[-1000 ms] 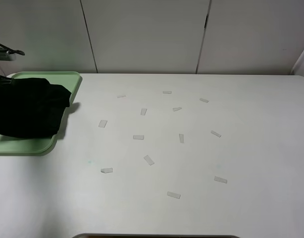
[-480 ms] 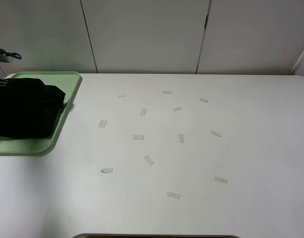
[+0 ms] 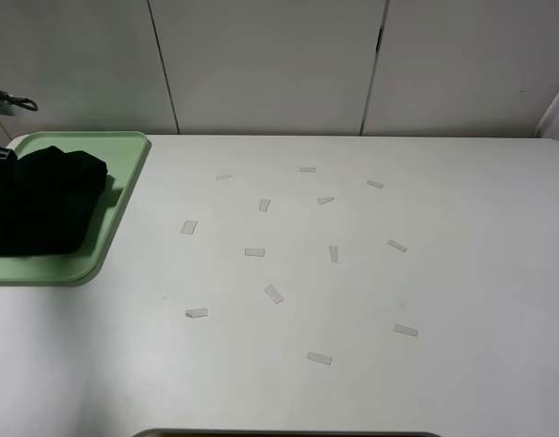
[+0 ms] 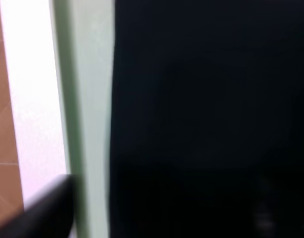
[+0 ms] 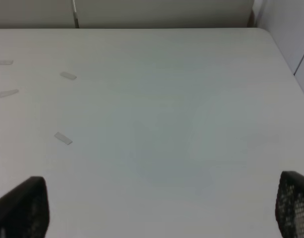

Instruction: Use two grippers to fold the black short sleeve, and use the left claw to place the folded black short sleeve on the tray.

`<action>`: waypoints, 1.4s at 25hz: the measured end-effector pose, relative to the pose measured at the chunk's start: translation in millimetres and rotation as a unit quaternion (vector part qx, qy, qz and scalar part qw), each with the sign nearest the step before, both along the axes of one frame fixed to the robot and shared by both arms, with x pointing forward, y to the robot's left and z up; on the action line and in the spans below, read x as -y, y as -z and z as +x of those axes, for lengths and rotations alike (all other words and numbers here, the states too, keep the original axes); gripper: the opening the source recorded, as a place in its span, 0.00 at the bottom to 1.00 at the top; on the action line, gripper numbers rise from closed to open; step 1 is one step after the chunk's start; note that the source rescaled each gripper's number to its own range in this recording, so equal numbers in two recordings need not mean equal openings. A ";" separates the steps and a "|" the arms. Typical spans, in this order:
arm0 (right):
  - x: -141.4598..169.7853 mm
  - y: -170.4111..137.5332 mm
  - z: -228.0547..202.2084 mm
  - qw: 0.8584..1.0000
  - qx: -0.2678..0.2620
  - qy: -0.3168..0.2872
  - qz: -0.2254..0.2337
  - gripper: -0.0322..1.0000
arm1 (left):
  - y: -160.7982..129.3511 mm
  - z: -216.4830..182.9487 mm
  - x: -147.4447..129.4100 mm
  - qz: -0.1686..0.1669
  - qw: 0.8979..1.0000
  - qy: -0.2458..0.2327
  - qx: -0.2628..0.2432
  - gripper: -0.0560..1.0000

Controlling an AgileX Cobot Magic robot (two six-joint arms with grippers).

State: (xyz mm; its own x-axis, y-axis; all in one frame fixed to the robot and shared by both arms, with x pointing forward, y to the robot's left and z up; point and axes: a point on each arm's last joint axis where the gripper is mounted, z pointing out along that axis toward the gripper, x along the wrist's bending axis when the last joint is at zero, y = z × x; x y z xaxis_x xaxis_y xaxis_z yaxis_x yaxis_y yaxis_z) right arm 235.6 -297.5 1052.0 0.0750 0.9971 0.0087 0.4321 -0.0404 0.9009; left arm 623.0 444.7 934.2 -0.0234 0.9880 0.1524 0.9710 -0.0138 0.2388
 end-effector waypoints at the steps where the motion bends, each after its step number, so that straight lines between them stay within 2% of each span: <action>1: 0.0 0.0 0.0 1.000 0.000 0.000 0.000 1.00 | 0.0 -0.2 -0.2 0.001 1.000 0.001 -0.001 0.90; 4: 0.0 0.0 0.0 1.000 0.000 0.000 0.000 1.00 | -2.1 0.0 -0.5 0.001 1.000 0.000 -0.006 0.98; 11: 0.0 0.0 0.0 1.000 0.000 0.000 0.000 1.00 | -31.8 6.2 6.7 -0.041 0.998 -0.022 -0.045 1.00; 15: 0.0 0.0 0.0 1.000 0.000 0.000 0.000 1.00 | -59.1 2.1 16.2 -0.070 0.995 -0.032 -0.057 1.00; 22: 0.0 0.0 0.0 1.000 0.000 0.000 0.000 1.00 | -117.4 -27.1 32.2 -0.090 0.994 -0.032 -0.053 1.00; 27: 0.0 0.0 0.0 1.000 0.000 0.000 0.000 1.00 | -161.6 -47.8 41.2 -0.086 0.996 -0.024 0.002 1.00; 31: 0.0 0.0 0.0 1.000 0.000 0.000 0.000 1.00 | -192.8 -69.3 52.9 -0.095 0.994 -0.010 0.049 1.00; 35: 0.0 0.0 0.0 1.000 0.000 0.000 0.000 1.00 | -209.7 -97.3 64.6 -0.099 0.992 0.002 0.074 1.00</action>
